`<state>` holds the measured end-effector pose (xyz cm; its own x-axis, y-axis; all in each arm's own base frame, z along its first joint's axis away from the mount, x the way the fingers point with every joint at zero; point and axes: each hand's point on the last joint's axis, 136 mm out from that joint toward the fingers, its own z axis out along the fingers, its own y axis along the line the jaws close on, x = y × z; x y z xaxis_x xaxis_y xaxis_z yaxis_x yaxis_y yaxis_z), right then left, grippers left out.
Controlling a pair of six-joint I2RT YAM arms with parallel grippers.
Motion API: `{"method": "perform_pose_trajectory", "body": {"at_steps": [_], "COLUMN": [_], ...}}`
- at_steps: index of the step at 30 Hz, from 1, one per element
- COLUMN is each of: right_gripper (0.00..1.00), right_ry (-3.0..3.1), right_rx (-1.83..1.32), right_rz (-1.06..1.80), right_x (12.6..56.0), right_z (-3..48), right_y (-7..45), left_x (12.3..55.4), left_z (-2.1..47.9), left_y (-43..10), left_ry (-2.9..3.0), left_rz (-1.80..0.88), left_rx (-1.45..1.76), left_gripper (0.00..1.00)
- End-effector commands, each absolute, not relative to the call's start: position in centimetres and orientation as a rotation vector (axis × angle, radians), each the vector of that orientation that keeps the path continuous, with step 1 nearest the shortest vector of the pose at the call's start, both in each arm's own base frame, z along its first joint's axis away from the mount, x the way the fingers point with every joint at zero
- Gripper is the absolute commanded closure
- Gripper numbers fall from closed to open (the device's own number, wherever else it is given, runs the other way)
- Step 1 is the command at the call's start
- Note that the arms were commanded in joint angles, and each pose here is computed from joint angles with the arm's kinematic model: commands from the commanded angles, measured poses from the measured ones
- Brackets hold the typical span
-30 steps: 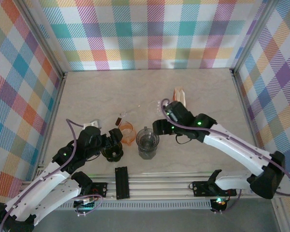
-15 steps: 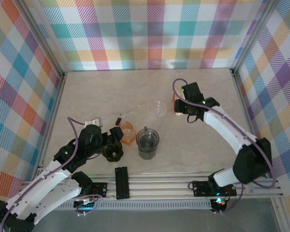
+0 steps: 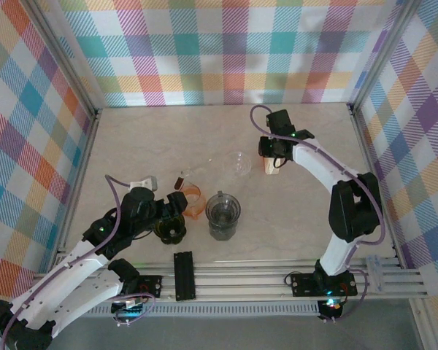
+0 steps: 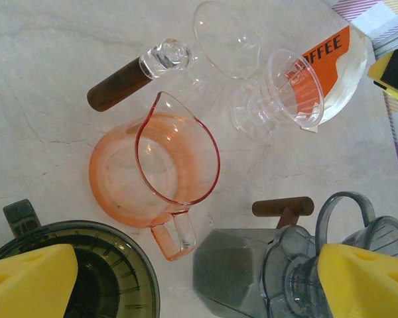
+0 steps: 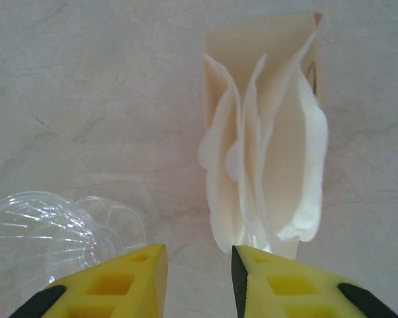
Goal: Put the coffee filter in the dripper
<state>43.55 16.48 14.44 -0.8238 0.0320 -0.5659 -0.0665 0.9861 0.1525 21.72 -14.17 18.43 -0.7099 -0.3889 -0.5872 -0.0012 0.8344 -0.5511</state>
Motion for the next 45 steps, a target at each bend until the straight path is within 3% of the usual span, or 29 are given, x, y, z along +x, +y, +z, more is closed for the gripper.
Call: {"method": "perform_pose_trajectory", "body": {"at_steps": [1, 29, 45], "right_gripper": [0.67, 0.79, 1.0], "right_ry": [2.512, 2.589, 2.54], "right_rx": [-0.026, 0.06, 0.004], "right_rz": [0.276, 0.078, 0.084], "right_x": [44.7, 46.8, 46.5], "right_z": [14.8, 11.6, 13.2], "right_y": [17.7, 16.1, 16.8], "left_x": [22.0, 22.0, 22.0], "left_z": [18.3, 18.4, 18.4], "left_y": [-14.4, -13.6, -13.6], "left_ry": [2.259, 2.246, 2.245], "left_rz": [-0.674, -0.626, -0.628], "left_rx": [-0.25, -0.256, -0.258], "left_gripper": [0.06, 0.03, 0.03]}}
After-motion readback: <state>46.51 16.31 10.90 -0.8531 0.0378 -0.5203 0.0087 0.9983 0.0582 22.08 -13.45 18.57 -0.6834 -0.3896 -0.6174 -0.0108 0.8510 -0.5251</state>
